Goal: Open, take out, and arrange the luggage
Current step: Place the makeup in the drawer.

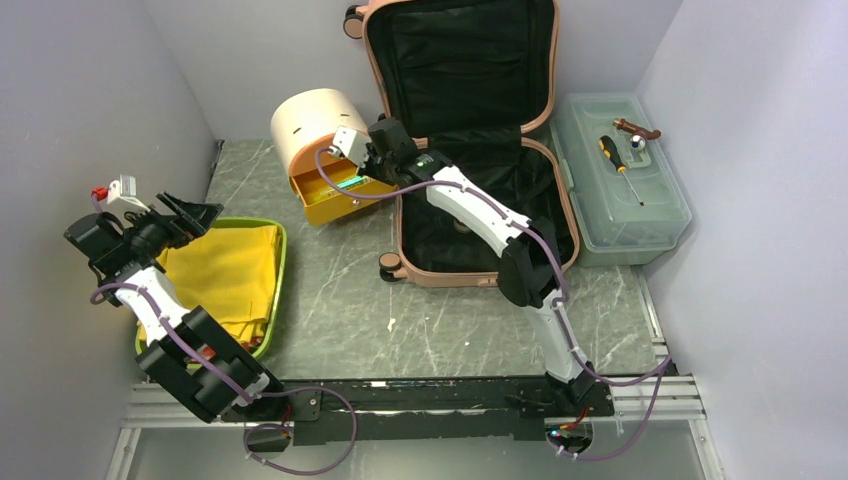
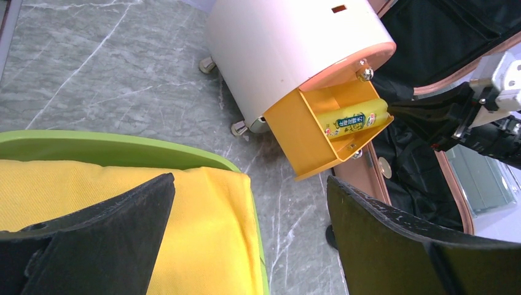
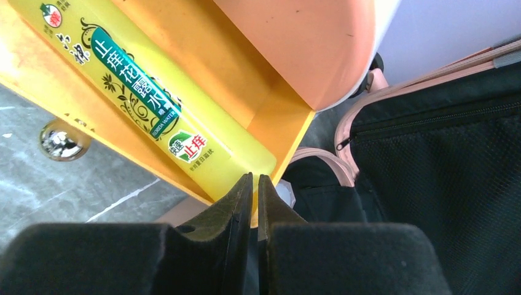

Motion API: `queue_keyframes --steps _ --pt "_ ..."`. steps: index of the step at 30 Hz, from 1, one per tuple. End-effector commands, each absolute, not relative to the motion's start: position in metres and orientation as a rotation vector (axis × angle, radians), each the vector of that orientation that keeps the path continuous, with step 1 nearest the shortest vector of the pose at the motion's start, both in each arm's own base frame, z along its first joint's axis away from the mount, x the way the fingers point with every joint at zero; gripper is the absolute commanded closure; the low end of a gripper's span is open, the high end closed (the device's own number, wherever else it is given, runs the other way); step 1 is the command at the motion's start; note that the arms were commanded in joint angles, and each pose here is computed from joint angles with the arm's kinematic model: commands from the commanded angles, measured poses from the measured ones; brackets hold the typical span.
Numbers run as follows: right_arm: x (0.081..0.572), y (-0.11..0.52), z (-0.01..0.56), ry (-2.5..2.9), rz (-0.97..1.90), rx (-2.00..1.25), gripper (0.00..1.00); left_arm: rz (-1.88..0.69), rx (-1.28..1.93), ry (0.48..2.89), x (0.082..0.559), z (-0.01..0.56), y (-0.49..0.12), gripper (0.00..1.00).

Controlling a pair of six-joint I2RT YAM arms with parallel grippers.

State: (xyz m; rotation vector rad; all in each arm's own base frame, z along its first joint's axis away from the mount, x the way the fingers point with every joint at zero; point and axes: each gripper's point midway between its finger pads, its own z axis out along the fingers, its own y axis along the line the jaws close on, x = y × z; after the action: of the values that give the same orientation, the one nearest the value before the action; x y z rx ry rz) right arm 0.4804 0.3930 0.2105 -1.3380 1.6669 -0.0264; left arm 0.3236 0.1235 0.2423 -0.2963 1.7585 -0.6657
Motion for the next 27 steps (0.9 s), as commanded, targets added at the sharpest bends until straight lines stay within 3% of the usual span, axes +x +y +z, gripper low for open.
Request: queue_keyframes --steps 1,6,14,27 --pt "0.496 0.391 0.202 1.655 -0.102 -1.309 0.90 -0.663 -0.256 1.738 0.322 0.249 0.122 0.01" --pt "0.508 0.391 0.198 1.638 -0.157 -1.284 0.91 -0.665 -0.258 1.738 0.322 0.249 0.122 0.01" --pt "0.495 0.394 0.248 1.589 -0.102 -1.251 0.91 -0.671 -0.260 1.736 0.322 0.248 0.122 0.01" --pt "0.499 0.384 0.205 1.681 -0.179 -1.293 0.91 -0.672 -0.261 1.736 0.322 0.248 0.122 0.01"
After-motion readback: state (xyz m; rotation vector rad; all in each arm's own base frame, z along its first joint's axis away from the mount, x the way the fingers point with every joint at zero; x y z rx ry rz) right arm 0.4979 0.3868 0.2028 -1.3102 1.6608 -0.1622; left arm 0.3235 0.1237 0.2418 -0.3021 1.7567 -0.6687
